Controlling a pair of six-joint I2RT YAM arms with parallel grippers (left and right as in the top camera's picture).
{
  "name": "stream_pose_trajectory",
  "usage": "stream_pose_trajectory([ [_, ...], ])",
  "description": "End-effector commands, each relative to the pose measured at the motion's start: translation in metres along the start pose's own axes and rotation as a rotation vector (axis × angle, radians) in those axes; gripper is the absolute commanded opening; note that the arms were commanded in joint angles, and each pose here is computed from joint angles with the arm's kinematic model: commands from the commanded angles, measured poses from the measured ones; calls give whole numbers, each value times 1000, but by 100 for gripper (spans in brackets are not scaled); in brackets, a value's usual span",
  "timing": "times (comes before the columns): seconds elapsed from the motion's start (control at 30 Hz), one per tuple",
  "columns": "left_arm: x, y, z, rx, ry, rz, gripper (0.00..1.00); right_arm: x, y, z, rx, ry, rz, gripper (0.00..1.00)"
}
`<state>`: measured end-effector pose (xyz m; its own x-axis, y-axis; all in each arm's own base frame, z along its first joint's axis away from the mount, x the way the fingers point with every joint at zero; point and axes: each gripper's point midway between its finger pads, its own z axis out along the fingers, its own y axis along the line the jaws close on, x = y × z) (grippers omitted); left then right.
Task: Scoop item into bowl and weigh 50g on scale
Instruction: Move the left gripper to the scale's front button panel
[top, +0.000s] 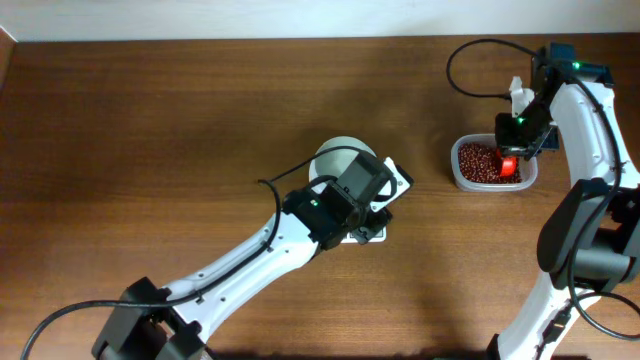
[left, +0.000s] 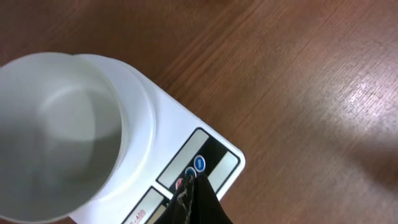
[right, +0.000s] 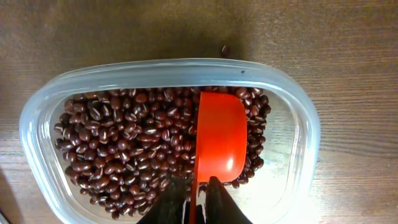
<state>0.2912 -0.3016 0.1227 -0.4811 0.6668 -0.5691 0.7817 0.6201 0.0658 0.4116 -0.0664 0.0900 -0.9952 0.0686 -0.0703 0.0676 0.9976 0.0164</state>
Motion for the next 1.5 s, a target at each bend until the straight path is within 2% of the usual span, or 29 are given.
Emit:
stream_pose_trajectory([
  [0.0,-1,2,11,-30,12,50,0,-1,1,4,5,3,1,19],
  [0.1,2,2,16,-27,26,72,0,-1,1,4,5,1,1,31],
  [0.13,2,2,16,-27,26,72,0,-1,1,4,5,1,2,51],
  [0.17,2,2,16,-27,26,72,0,-1,1,4,5,1,2,98],
  [0.37,2,2,16,-27,23,69,0,-1,1,4,5,1,2,99],
  [0.47,0,2,15,-30,15,-43,0,-1,1,4,5,1,2,99],
  [0.53,0,6,6,-50,16,-72,0,-1,1,4,5,1,2,99],
  [0.63,-23,26,-24,-159,-88,-81,0,-1,1,4,5,1,2,99],
  [0.7,-26,26,-31,-160,-103,-82,0,-1,1,4,5,1,2,99],
  [0.9,7,26,-29,-172,19,-149,0,-1,1,4,5,1,2,99],
  [1.07,11,23,-24,-177,34,-136,0,-1,1,4,5,1,1,99],
  [1.17,24,7,-4,-156,90,-75,0,-1,1,4,5,1,2,99],
  [1.27,37,-13,26,-122,164,121,0,-1,1,4,5,1,2,99],
  [1.37,54,-6,43,-168,247,291,0,-1,1,4,5,1,1,99],
  [1.47,64,-14,55,-149,292,417,0,-1,1,4,5,1,2,99],
])
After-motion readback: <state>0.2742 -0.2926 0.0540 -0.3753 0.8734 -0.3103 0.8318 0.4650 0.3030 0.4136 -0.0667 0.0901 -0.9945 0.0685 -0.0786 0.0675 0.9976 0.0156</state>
